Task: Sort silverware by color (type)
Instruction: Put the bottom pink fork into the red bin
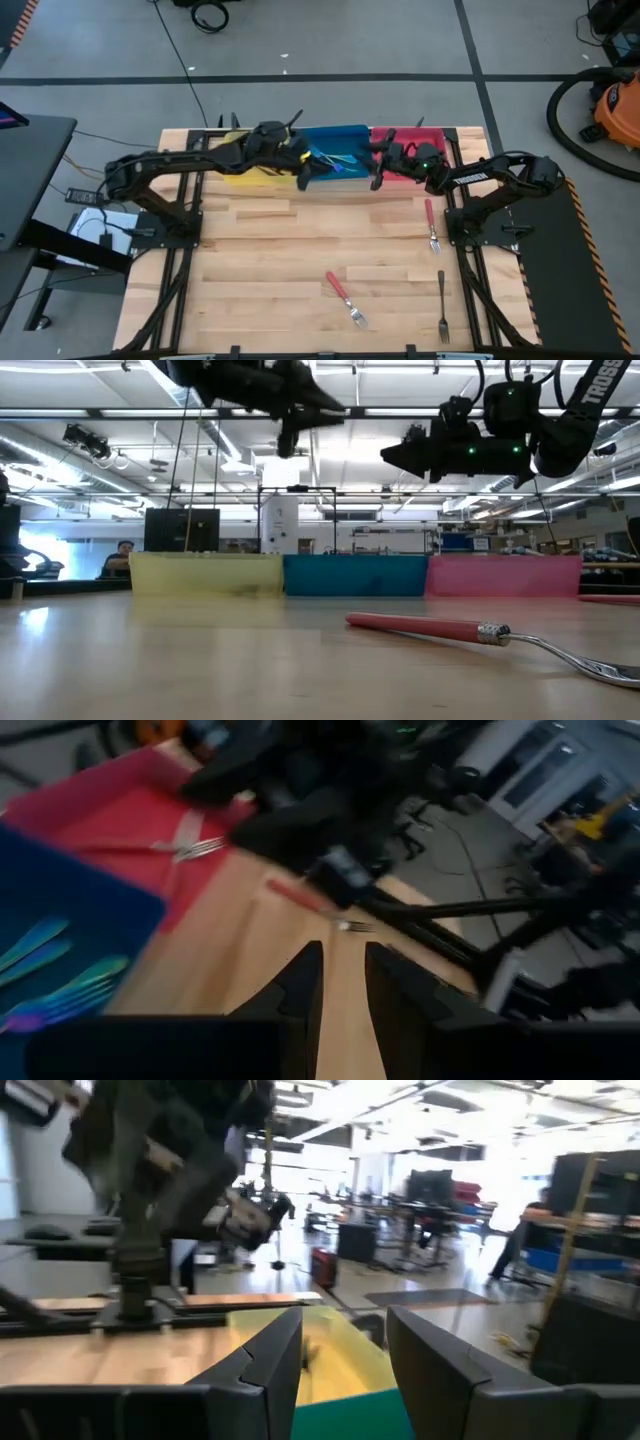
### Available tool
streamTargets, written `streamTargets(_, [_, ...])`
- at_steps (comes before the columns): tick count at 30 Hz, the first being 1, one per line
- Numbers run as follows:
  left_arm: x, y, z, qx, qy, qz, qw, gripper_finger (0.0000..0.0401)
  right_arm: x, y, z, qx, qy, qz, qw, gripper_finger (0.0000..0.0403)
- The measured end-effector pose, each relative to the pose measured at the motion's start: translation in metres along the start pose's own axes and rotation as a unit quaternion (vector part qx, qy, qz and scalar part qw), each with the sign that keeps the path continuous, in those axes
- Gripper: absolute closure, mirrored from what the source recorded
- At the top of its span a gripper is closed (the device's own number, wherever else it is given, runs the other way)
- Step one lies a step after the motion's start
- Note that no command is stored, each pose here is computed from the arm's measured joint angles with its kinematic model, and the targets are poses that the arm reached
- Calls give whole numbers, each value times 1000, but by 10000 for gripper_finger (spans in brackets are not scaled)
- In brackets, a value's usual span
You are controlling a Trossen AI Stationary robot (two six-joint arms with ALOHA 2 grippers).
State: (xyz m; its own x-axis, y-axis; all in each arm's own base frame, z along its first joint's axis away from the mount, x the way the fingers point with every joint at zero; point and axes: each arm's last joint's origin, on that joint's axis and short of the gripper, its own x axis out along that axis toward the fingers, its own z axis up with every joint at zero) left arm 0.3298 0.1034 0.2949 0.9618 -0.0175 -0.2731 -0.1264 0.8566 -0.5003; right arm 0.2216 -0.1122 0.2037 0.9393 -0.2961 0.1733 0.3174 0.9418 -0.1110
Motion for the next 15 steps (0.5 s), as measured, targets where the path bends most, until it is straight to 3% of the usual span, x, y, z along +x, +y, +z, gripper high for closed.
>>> streamTargets(6, [-21, -31, 10, 32, -27, -38, 998, 323, 1, 7, 1, 2, -7, 42, 999, 247])
streamTargets(15, [-53, -49, 23, 55, -60, -53, 995, 323, 2, 16, 3, 4, -16, 69, 998, 247])
